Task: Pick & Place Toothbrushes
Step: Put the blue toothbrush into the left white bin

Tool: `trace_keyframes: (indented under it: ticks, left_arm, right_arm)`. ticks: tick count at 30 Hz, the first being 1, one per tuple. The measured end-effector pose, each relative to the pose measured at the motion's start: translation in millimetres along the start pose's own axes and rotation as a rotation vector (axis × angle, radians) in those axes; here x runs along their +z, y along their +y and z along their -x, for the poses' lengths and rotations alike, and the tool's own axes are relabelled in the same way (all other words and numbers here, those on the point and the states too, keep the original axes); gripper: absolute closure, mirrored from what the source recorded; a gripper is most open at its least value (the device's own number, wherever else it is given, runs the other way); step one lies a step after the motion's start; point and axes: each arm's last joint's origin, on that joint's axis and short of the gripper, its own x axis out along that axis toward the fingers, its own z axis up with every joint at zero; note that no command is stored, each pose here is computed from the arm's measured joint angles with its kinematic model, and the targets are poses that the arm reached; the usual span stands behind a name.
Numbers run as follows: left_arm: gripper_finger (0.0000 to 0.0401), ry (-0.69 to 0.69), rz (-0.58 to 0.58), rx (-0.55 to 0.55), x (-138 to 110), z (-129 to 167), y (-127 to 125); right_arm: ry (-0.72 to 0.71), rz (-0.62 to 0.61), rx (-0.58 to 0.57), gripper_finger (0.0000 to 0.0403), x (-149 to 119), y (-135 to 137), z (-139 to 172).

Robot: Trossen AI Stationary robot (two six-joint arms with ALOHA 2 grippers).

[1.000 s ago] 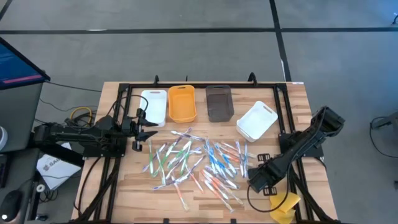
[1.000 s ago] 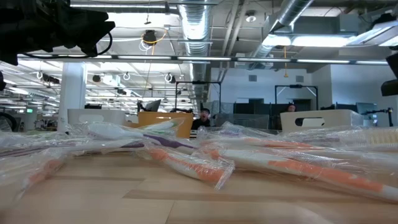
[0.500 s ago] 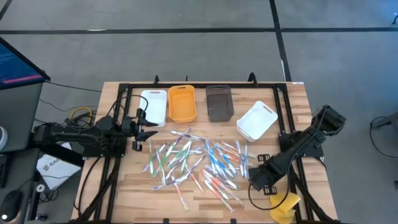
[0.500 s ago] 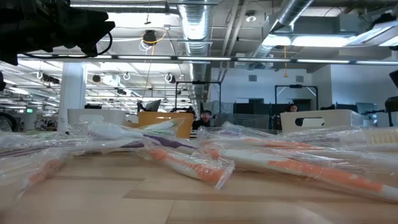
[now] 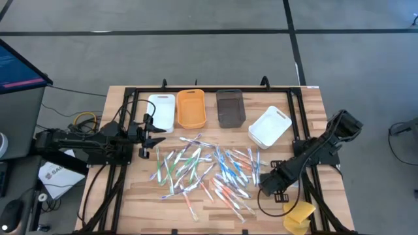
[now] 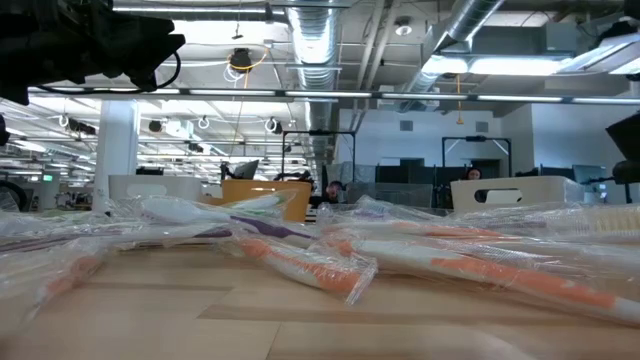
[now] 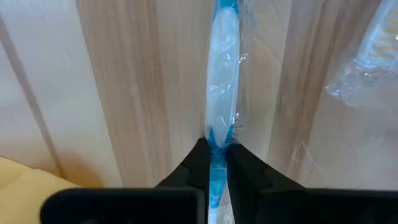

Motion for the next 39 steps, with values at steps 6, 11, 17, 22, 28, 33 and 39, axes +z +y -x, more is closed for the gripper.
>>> trace_keyframes:
  ticks: [6,11,17,22,28,33,39]
  left_arm:
    - [0.027,0.0,0.0,0.0,0.0,0.0,0.0]
    - [0.027,0.0,0.0,-0.001,-0.1,0.0,0.0]
    - [0.027,0.022,0.001,-0.001,-2.6,-1.3,0.0]
    - [0.027,0.035,0.004,-0.004,-4.1,-2.1,-0.1]
    - [0.027,0.045,0.002,-0.004,-5.6,-3.4,-0.1]
    - [0.027,0.047,0.002,-0.003,-6.7,-5.6,0.0]
    - [0.027,0.05,0.001,0.0,-8.0,-7.9,0.2]
  right_arm:
    - [0.046,-0.061,0.041,0.038,2.8,-2.6,1.8]
    - [0.109,-0.084,-0.01,0.038,2.6,-0.2,14.5]
    - [0.168,-0.097,-0.051,0.0382,5.3,7.2,44.6]
    - [0.178,-0.102,-0.096,0.0383,8.2,12.8,72.9]
    - [-0.004,-0.05,-0.187,0.0398,25.3,13.6,100.4]
    - [-0.097,-0.023,-0.223,0.0399,39.0,5.2,112.4]
    - [-0.129,0.004,-0.252,0.0401,45.4,-1.2,120.5]
